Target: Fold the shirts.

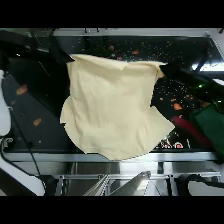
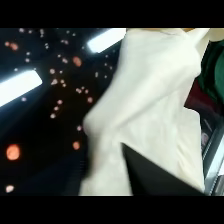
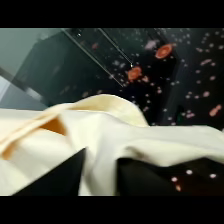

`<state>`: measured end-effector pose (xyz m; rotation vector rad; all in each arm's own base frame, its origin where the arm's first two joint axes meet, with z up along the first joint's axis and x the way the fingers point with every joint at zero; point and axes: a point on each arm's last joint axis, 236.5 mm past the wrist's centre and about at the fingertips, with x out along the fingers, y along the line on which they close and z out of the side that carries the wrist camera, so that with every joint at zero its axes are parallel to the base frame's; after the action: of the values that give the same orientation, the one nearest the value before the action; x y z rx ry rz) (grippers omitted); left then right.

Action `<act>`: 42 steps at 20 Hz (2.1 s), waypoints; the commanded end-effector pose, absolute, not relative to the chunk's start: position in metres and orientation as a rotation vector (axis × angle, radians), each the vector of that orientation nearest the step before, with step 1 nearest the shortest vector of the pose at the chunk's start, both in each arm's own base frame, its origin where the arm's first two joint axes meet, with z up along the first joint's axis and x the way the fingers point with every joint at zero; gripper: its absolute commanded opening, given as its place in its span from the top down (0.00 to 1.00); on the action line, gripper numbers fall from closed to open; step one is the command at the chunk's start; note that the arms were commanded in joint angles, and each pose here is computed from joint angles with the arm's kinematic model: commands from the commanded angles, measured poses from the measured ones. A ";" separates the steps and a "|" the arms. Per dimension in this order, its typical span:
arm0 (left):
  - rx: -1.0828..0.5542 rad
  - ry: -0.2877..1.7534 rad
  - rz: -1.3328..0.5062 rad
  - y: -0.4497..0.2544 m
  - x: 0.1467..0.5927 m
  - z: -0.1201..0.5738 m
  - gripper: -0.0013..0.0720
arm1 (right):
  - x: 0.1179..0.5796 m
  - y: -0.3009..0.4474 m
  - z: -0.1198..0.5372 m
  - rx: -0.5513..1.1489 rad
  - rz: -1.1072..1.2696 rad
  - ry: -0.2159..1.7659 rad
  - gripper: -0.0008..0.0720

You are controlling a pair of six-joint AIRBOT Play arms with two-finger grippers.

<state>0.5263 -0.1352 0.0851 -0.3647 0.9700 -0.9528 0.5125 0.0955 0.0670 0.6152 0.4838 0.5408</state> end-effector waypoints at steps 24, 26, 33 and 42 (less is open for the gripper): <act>-0.850 1.650 -0.143 -0.084 0.215 -0.085 0.09 | 0.506 0.022 -0.036 0.711 0.366 1.241 0.39; -0.769 1.589 -0.029 -0.060 0.220 -0.087 0.09 | 0.518 0.020 -0.035 0.702 0.355 1.210 0.39; -0.819 1.523 -0.026 -0.061 0.243 -0.098 0.09 | 0.534 0.014 -0.030 0.697 0.337 1.162 0.39; -0.858 1.534 -0.145 -0.095 0.278 -0.124 0.33 | 0.550 0.003 -0.051 0.739 0.261 1.133 0.39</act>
<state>0.2621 -0.0903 -0.1177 -0.9073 1.5552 -0.1250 0.5425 0.0070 -0.0394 0.7092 1.1410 0.3018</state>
